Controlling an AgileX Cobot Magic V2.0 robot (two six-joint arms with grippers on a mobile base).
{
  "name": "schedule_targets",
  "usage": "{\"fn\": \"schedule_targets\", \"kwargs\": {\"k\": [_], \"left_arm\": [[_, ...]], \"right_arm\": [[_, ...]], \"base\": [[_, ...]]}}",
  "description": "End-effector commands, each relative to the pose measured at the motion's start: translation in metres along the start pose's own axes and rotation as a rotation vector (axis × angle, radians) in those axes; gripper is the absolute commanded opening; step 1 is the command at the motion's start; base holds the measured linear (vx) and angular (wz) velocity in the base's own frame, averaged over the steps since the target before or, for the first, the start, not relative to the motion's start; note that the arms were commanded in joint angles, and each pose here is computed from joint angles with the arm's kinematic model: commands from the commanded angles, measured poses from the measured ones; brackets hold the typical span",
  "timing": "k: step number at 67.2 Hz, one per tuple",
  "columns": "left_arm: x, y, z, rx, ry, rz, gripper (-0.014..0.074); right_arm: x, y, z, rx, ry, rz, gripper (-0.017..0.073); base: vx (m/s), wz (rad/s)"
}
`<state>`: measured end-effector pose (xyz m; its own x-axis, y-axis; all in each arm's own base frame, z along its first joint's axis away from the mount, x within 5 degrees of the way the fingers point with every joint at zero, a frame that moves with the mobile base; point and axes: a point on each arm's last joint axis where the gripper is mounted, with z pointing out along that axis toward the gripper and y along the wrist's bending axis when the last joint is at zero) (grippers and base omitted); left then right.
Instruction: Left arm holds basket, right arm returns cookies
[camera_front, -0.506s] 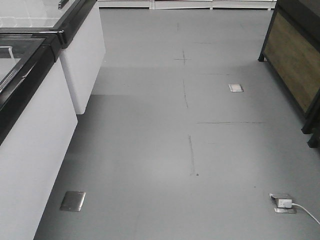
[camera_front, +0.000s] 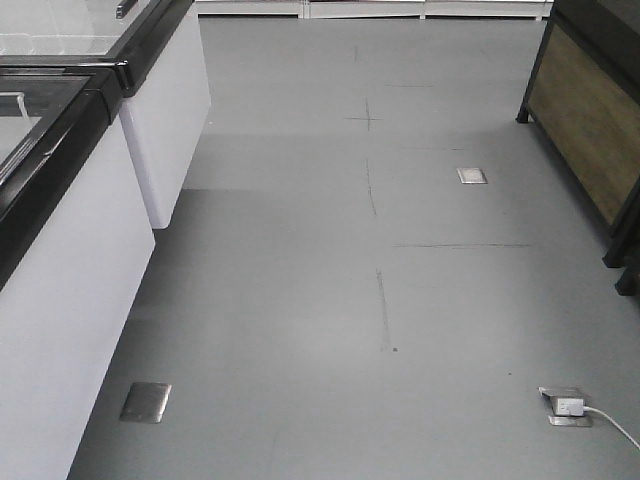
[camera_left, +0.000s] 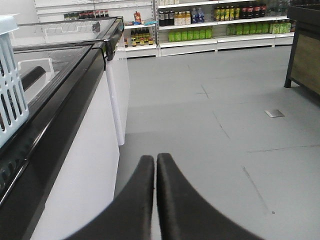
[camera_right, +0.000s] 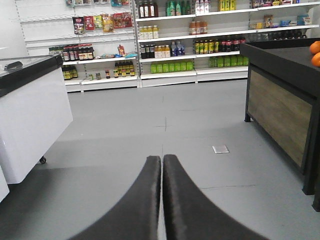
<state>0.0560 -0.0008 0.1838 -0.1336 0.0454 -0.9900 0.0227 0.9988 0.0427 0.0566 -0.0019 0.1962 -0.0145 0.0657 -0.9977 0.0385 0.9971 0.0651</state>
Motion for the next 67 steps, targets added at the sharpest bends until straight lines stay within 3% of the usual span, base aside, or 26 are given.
{"fn": "schedule_targets", "kwargs": {"k": [1, 19, 35, 49, 67], "left_arm": [[-0.017, 0.0, -0.004, -0.001, -0.116, -0.003, -0.0006], [-0.029, 0.001, -0.007, -0.002, -0.19, -0.003, -0.0006], [-0.089, 0.004, -0.019, -0.007, -0.29, -0.003, -0.0006], [-0.142, 0.006, 0.011, -0.004, -0.13, 0.005, -0.0006], [-0.153, 0.006, 0.037, 0.0, -0.037, 0.005, -0.0001]], "right_arm": [[-0.006, 0.0, 0.0, 0.007, -0.073, -0.011, -0.0008], [-0.006, 0.0, 0.0, 0.007, -0.073, -0.011, -0.0008], [-0.006, 0.0, 0.0, 0.007, -0.074, -0.011, -0.0008], [-0.006, 0.0, 0.0, 0.007, -0.074, -0.011, -0.0008], [-0.006, 0.0, 0.0, 0.007, -0.074, -0.011, -0.0008]], "base": [[0.0, 0.0], [0.0, 0.0], [0.0, 0.0], [0.0, 0.0], [0.0, 0.0]]}}
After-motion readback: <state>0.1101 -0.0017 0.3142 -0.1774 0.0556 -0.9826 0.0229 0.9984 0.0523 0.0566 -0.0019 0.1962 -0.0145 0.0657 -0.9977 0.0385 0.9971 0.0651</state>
